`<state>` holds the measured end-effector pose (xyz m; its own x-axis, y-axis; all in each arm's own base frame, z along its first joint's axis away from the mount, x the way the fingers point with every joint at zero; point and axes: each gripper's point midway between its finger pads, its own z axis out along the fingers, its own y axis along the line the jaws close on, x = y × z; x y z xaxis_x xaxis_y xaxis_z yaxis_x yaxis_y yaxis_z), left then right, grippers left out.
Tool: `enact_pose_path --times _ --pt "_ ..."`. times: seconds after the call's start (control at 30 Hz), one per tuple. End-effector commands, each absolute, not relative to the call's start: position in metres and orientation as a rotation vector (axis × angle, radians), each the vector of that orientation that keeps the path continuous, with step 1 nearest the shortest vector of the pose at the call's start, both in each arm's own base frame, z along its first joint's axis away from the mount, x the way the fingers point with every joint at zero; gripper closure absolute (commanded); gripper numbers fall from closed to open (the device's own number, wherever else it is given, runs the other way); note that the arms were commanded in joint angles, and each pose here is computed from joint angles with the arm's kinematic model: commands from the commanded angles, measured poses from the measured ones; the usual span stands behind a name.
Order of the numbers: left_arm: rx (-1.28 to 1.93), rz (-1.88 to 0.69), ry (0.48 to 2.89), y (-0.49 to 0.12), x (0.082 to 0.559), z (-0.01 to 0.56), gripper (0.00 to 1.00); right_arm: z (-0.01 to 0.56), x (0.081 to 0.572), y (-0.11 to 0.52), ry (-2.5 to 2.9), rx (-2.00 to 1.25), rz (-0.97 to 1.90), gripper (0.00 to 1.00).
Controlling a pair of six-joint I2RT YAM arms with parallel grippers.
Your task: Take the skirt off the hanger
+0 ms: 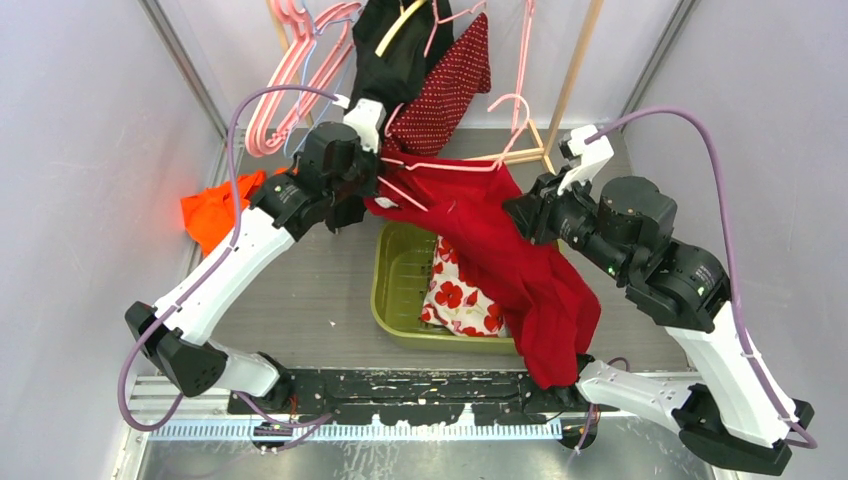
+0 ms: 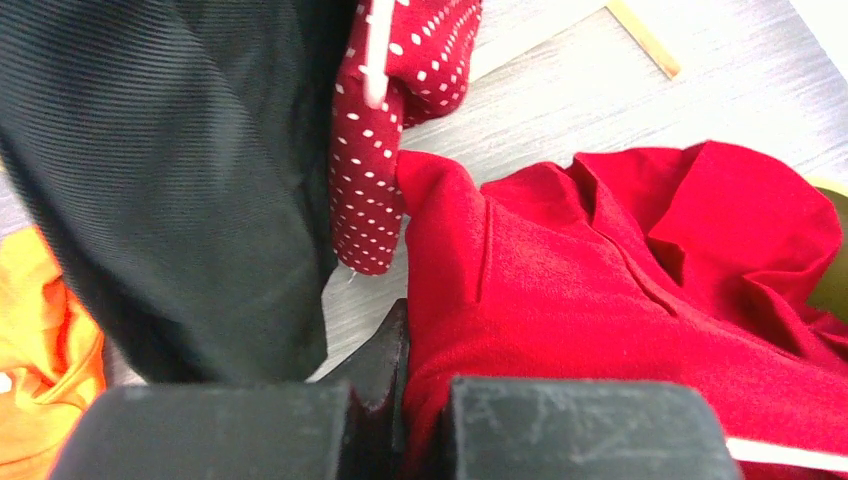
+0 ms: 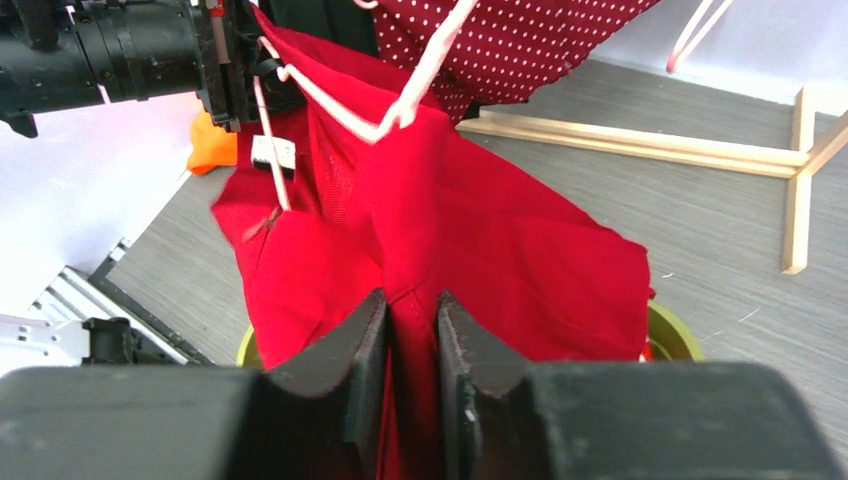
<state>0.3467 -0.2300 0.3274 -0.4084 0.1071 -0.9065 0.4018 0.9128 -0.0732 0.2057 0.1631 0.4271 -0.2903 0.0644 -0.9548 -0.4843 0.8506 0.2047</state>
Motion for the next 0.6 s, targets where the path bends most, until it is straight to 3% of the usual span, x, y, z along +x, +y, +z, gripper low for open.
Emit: enact_pose_path --times 0.0,0.13,0.4,0.5,0.57 --pt "0.366 -0.382 1.908 -0.232 0.338 0.353 1.00 0.438 0.199 0.168 1.763 -0.266 0.653 0.69" --pt "0.360 -0.389 1.910 -0.233 0.338 0.352 1.00 0.439 0.197 0.168 1.755 -0.282 0.657 0.63" --pt "0.358 -0.376 1.912 -0.231 0.338 0.351 1.00 0.430 0.206 0.183 1.774 -0.305 0.674 0.63" --pt "0.354 -0.363 1.911 -0.227 0.337 0.349 1.00 0.426 0.209 0.185 1.784 -0.311 0.667 0.65" --pt "0.355 -0.356 1.913 -0.226 0.337 0.348 1.00 0.428 0.210 0.185 1.783 -0.307 0.665 0.73"
